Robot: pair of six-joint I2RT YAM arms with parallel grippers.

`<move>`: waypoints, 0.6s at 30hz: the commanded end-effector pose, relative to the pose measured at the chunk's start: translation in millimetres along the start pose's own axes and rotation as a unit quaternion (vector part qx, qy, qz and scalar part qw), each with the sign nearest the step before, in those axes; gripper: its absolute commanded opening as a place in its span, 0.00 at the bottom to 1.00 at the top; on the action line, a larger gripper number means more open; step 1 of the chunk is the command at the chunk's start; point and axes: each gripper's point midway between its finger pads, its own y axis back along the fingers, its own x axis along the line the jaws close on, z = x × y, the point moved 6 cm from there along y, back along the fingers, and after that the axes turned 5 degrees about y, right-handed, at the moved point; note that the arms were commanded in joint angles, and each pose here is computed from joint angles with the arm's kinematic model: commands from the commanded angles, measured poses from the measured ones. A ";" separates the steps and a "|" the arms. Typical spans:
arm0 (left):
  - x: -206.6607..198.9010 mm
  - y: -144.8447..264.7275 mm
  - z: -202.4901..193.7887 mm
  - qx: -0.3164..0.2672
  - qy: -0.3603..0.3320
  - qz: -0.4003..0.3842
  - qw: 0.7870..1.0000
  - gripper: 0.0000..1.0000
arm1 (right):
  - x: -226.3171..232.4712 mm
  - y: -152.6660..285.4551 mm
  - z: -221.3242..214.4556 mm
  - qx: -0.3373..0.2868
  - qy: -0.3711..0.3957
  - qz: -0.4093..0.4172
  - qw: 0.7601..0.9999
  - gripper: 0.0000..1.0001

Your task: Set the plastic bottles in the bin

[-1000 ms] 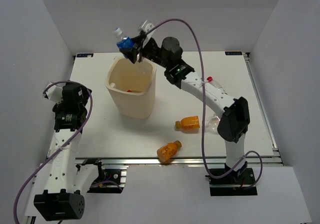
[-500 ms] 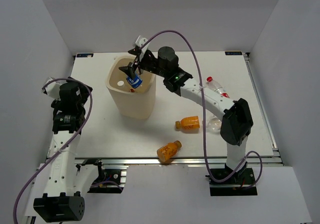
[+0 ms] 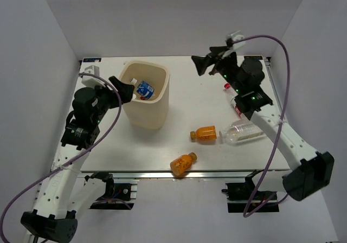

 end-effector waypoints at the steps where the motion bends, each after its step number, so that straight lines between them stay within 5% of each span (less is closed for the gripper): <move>1: -43.0 11.5 4.0 0.004 -0.054 -0.117 0.992 0.98 | -16.4 28.5 4.8 0.001 -0.039 -0.042 0.998 0.89; 5: -71.2 -6.7 -17.8 0.055 -0.081 -0.138 0.986 0.98 | -27.3 49.1 -10.2 0.037 -0.052 -0.088 0.994 0.89; 12: -125.7 1.1 -164.6 0.242 -0.171 -0.210 0.932 0.98 | -35.5 74.2 -60.4 0.091 -0.109 -0.121 0.982 0.89; 18: -98.0 27.3 -238.7 0.335 -0.224 -0.190 0.895 0.98 | -46.3 83.2 -95.1 0.146 -0.130 -0.152 0.969 0.89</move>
